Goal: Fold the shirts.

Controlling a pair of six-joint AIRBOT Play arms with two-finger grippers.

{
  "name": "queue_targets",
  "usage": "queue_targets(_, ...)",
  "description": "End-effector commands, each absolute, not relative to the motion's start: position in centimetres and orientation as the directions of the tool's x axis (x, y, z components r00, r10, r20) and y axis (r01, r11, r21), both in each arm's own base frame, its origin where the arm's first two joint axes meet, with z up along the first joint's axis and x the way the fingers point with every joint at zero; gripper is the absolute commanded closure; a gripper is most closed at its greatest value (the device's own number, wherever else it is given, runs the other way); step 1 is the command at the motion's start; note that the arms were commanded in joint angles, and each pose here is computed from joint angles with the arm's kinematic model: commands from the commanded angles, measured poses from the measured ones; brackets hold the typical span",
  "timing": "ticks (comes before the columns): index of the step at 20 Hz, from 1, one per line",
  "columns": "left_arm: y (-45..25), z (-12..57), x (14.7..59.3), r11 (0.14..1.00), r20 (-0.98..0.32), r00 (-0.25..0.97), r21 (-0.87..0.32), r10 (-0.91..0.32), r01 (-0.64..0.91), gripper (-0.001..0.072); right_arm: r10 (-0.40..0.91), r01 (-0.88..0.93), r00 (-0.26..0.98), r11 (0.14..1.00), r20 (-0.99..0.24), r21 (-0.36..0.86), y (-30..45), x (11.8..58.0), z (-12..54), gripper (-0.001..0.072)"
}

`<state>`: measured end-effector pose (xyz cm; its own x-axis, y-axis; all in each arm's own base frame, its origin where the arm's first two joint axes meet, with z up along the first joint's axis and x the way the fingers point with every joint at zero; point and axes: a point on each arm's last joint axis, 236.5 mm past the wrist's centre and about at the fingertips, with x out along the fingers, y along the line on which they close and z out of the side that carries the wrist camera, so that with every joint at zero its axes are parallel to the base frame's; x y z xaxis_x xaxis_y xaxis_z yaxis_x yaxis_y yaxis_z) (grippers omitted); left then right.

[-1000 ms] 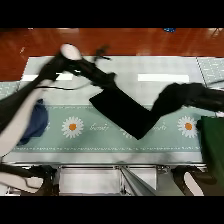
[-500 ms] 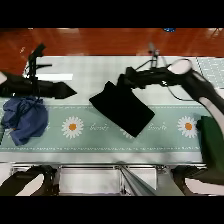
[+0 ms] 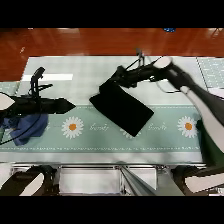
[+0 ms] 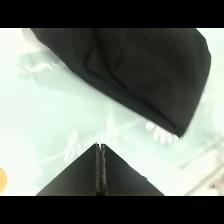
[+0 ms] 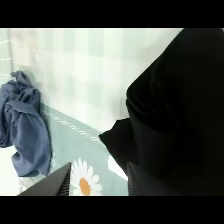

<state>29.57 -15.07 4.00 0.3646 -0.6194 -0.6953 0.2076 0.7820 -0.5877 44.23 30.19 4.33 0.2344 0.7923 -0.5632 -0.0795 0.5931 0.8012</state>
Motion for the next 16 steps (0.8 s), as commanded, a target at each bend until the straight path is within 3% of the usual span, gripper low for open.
queue_targets(1,-14.4,3.9,30.9,0.799,-0.684,0.427,-0.571,-0.591,0.189,0.0687,0.703,-0.134,0.236,0.707,-0.671,0.694,22.0,42.0,8.1,0.0301)
queue_targets(4,-14.4,3.9,30.9,0.799,-0.684,0.429,-0.571,-0.590,0.189,0.0687,0.365,0.016,0.378,0.916,-0.851,0.401,10.1,38.1,8.1,0.0301)
queue_targets(6,-14.3,3.9,31.0,0.799,-0.684,0.430,-0.570,-0.589,0.189,0.0687,0.215,0.170,0.415,0.936,-0.884,0.308,5.4,33.4,5.6,0.0301)
queue_targets(8,-14.4,3.9,30.9,0.797,-0.682,0.429,-0.574,-0.593,0.189,0.0686,0.215,0.288,0.419,0.890,-0.882,0.354,5.1,28.9,1.4,0.0301)
queue_targets(10,-14.6,4.1,31.0,0.791,-0.675,0.430,-0.583,-0.600,0.188,0.0686,0.303,0.385,0.421,0.794,-0.855,0.470,7.2,26.1,-2.7,0.0301)
queue_targets(13,-15.1,4.1,30.7,0.787,-0.674,0.421,-0.585,-0.607,0.198,0.0687,0.440,0.483,0.450,0.613,-0.778,0.626,10.5,25.1,-6.7,0.0301)
queue_targets(16,-15.7,4.1,30.4,0.783,-0.674,0.409,-0.584,-0.615,0.215,0.0687,0.504,0.499,0.423,0.564,-0.753,0.658,12.7,25.5,-8.4,0.0301)
